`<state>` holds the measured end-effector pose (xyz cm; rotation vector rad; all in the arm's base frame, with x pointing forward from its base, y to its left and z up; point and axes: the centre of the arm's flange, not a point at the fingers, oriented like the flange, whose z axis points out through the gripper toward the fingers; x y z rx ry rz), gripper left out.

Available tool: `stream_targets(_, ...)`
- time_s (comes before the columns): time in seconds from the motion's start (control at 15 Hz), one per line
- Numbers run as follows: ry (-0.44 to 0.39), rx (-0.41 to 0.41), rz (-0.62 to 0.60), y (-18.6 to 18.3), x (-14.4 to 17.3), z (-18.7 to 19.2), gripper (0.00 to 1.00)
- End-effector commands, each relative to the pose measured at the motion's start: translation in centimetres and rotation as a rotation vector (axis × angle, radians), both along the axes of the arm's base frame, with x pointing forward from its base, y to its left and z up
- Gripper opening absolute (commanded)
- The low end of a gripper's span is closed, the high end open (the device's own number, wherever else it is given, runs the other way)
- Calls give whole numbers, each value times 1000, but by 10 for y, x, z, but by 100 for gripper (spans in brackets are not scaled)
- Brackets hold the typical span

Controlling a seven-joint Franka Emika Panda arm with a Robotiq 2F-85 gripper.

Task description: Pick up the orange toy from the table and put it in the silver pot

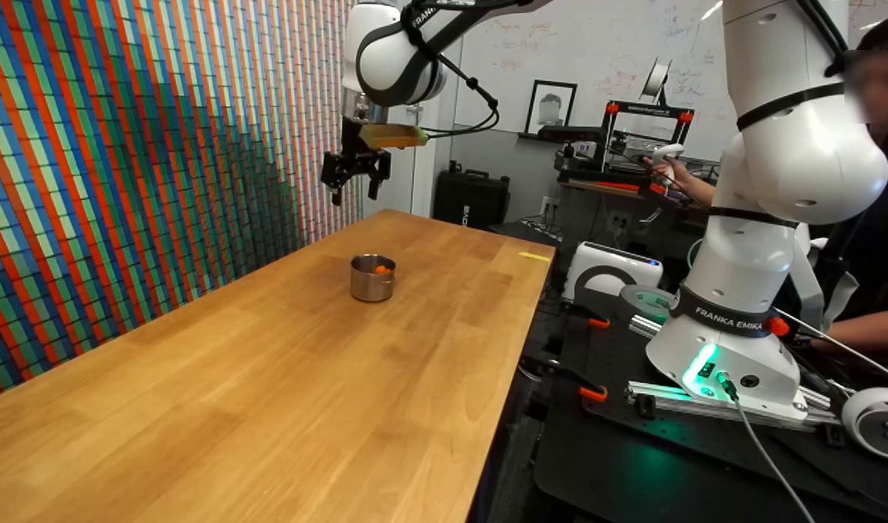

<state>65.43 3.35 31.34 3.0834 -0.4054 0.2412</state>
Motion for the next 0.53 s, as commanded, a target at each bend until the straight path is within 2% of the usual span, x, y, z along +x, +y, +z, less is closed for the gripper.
stream_targets(0.0,12,-2,2,-2,0,5,100)
stream_targets(0.47,33,-4,4,-4,-1,13,100)
